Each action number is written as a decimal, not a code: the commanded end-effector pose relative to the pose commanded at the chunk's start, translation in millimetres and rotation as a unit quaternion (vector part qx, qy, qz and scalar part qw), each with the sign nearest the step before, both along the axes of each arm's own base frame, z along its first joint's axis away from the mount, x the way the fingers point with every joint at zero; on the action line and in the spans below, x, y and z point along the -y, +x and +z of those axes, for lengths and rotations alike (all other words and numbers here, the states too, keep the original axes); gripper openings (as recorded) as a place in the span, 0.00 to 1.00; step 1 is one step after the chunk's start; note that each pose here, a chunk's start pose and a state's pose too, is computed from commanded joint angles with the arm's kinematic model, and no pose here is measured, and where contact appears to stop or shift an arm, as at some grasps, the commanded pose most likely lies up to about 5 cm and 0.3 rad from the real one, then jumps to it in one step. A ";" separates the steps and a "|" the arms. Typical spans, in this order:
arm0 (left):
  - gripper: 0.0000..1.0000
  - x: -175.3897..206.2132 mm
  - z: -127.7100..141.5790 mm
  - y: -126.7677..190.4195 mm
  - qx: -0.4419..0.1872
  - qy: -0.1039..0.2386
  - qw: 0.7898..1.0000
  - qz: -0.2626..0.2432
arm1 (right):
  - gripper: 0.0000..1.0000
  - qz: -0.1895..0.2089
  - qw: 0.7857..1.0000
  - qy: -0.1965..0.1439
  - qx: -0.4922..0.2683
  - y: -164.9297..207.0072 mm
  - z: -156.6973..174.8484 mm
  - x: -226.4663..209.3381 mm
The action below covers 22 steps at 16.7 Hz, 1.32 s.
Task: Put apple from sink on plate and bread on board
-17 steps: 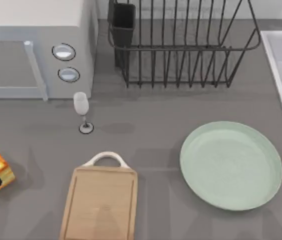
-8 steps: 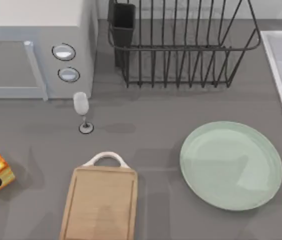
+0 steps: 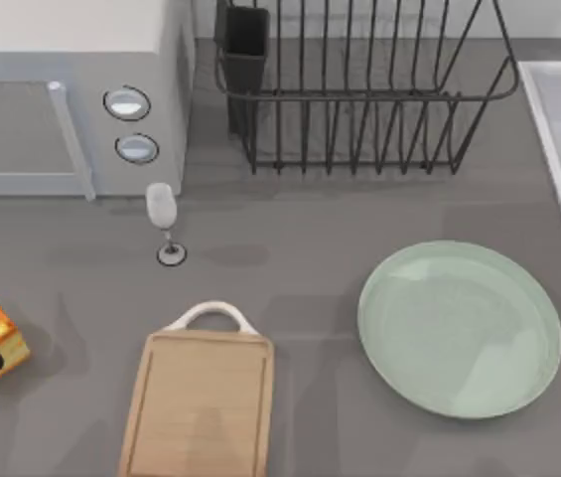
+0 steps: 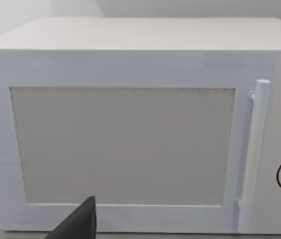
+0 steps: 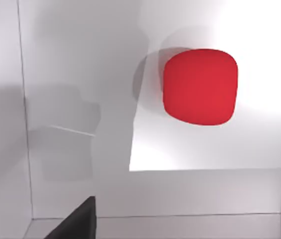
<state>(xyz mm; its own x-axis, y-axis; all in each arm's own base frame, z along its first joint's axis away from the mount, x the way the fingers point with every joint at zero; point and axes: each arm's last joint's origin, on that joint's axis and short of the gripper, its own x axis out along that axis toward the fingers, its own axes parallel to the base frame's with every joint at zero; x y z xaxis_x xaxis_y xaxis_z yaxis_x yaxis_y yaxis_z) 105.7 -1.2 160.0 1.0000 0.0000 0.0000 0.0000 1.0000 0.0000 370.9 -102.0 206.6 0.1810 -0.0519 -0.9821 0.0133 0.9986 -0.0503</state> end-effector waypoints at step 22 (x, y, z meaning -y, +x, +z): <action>1.00 0.0 0.0 0.0 0.000 0.000 1.000 0.000 | 1.00 -0.002 0.995 0.028 -0.096 41.5 -153.4 29.7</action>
<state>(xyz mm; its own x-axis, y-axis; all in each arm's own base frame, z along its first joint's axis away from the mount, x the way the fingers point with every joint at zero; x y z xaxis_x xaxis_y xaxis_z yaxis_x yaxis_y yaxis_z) 105.7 -1.2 160.0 1.0000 0.0000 0.0000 0.0000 1.0000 0.0000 412.4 -131.7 53.3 -0.0107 0.0026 -0.9999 0.0119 0.9999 0.0025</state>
